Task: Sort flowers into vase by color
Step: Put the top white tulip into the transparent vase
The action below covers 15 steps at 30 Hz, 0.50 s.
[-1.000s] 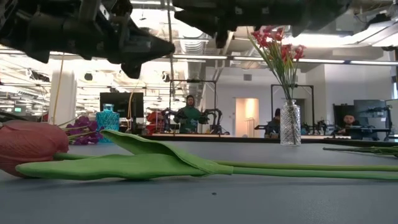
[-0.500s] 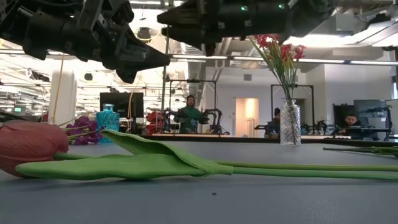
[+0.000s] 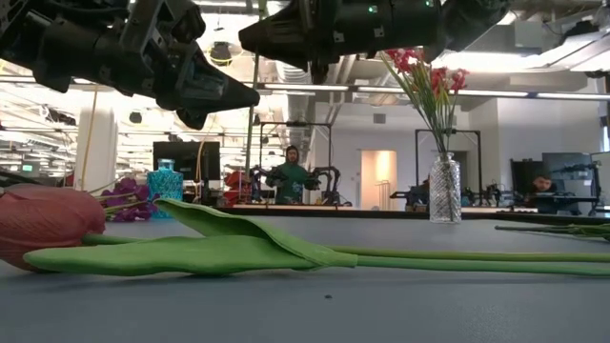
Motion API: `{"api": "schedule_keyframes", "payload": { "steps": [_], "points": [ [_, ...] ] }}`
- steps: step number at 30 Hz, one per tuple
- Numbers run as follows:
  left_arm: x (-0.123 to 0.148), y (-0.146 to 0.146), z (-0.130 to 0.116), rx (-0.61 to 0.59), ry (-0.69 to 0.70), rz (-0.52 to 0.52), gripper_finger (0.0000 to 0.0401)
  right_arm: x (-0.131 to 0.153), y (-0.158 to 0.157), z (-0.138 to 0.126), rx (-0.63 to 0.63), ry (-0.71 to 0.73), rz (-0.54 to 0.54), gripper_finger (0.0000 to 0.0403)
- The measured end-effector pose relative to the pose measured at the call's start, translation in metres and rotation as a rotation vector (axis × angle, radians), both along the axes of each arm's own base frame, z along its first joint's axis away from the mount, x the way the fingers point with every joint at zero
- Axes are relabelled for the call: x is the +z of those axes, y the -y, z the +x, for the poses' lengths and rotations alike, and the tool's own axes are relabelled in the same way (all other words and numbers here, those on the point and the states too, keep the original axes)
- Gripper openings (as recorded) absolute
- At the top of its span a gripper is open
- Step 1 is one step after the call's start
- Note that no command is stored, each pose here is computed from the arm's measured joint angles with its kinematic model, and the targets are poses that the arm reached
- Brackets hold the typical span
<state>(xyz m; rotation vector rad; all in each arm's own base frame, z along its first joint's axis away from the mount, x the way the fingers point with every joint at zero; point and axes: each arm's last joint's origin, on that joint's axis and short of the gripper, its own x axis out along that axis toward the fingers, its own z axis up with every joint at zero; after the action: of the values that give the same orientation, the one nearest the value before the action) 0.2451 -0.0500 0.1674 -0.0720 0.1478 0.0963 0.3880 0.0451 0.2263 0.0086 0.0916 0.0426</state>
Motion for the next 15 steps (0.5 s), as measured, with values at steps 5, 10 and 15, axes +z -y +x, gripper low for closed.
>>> {"api": "schedule_keyframes", "payload": {
  "steps": [5, 10, 15],
  "points": [
    [0.0, 0.0, 0.0, -0.001, -0.002, 0.009, 0.0001, 0.0, 0.0, 0.0, -0.003, -0.007, -0.007, 0.0025],
    [-0.001, 0.004, -0.001, -0.023, -0.012, 0.035, 0.0034, 0.009, -0.002, -0.016, -0.002, -0.058, -0.034, 0.0025],
    [-0.004, 0.006, -0.003, 0.001, -0.053, 0.074, 0.0093, 0.025, 0.003, -0.063, -0.076, -0.097, -0.054, 0.0025]
  ]
}}
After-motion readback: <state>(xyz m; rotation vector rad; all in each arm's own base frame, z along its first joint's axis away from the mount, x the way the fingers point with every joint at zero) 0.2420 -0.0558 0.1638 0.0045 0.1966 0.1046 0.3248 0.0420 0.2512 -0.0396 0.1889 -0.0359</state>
